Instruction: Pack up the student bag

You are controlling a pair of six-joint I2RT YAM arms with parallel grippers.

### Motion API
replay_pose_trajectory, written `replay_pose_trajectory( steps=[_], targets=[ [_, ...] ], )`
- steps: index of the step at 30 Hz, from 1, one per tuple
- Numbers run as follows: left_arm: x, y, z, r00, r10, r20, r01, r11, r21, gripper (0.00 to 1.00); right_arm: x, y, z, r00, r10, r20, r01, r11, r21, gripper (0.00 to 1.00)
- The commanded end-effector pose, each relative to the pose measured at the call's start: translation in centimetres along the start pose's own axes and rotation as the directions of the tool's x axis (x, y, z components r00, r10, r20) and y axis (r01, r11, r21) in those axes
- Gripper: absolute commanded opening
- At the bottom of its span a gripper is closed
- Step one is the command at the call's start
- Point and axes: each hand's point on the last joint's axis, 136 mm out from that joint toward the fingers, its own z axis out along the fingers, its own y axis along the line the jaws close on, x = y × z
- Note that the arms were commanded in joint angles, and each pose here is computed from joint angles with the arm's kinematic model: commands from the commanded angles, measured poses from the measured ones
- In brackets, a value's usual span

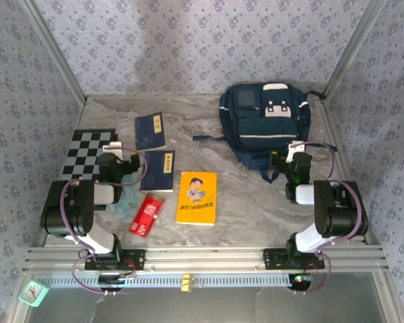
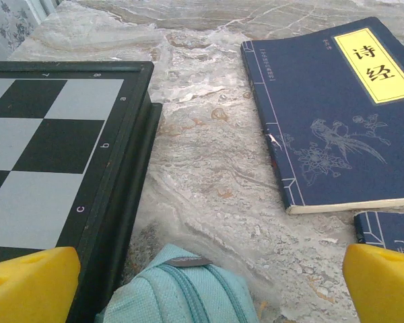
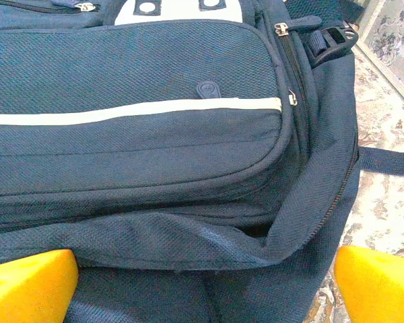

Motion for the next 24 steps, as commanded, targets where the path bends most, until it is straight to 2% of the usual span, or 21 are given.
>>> replay_pose_trajectory(
  steps=[1, 24],
  targets=[
    [-1.43, -0.18, 0.11, 0.999, 0.009, 0.033, -0.009, 1.0, 0.017, 1.0, -0.58, 0.77, 0.11, 1.0, -0.015, 0.012, 0.015, 0.999, -0.032, 1.0],
    [-1.42, -0.13, 0.12, 0.999, 0.009, 0.033, -0.009, 1.0, 0.016, 1.0, -0.6, 0.78, 0.06, 1.0, -0.017, 0.015, 0.018, 0.999, -0.029, 1.0]
  ],
)
